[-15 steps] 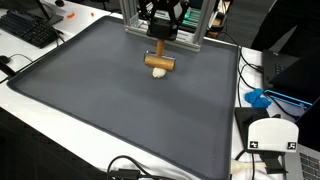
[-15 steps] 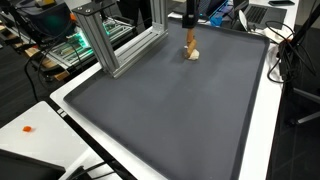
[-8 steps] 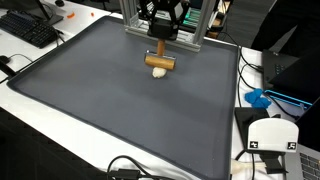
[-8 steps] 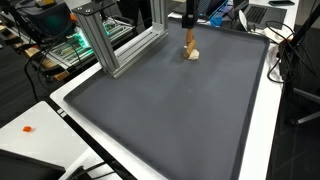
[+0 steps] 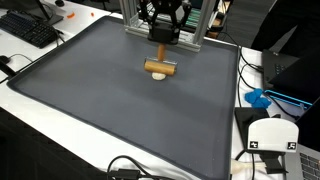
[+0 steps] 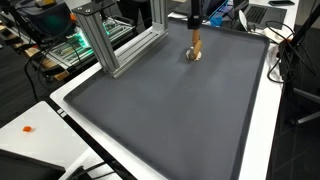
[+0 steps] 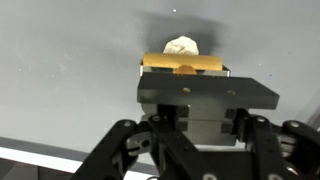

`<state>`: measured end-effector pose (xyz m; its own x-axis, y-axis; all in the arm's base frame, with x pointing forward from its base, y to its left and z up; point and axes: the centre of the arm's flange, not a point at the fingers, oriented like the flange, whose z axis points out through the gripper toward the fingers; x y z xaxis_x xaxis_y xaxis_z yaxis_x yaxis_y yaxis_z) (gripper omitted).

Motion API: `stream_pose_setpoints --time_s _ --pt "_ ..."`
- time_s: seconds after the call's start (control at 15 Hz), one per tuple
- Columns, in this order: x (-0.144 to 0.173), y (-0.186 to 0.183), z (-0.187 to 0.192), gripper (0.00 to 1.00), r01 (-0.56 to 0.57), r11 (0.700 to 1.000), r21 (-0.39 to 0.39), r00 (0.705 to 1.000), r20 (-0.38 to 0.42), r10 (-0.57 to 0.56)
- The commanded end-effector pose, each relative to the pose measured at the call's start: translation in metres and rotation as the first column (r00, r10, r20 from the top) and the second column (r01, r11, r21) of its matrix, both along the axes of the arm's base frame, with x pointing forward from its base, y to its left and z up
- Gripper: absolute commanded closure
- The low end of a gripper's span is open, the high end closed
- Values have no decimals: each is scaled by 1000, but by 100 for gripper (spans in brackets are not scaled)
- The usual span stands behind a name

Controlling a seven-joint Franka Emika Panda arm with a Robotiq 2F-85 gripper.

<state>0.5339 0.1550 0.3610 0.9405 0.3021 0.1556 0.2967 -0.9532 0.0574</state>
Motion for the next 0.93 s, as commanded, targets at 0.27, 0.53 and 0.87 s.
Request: stream_pose_setpoints --time_s 0.27,0.53,0.87 --pt "2 2 -12 65 1 1000 -3 1000 31 -1" --pt "-4 -1 -2 65 0 1000 -20 1000 -9 -1" --pt "-12 -3 -1 65 -3 999 -38 998 -57 0"
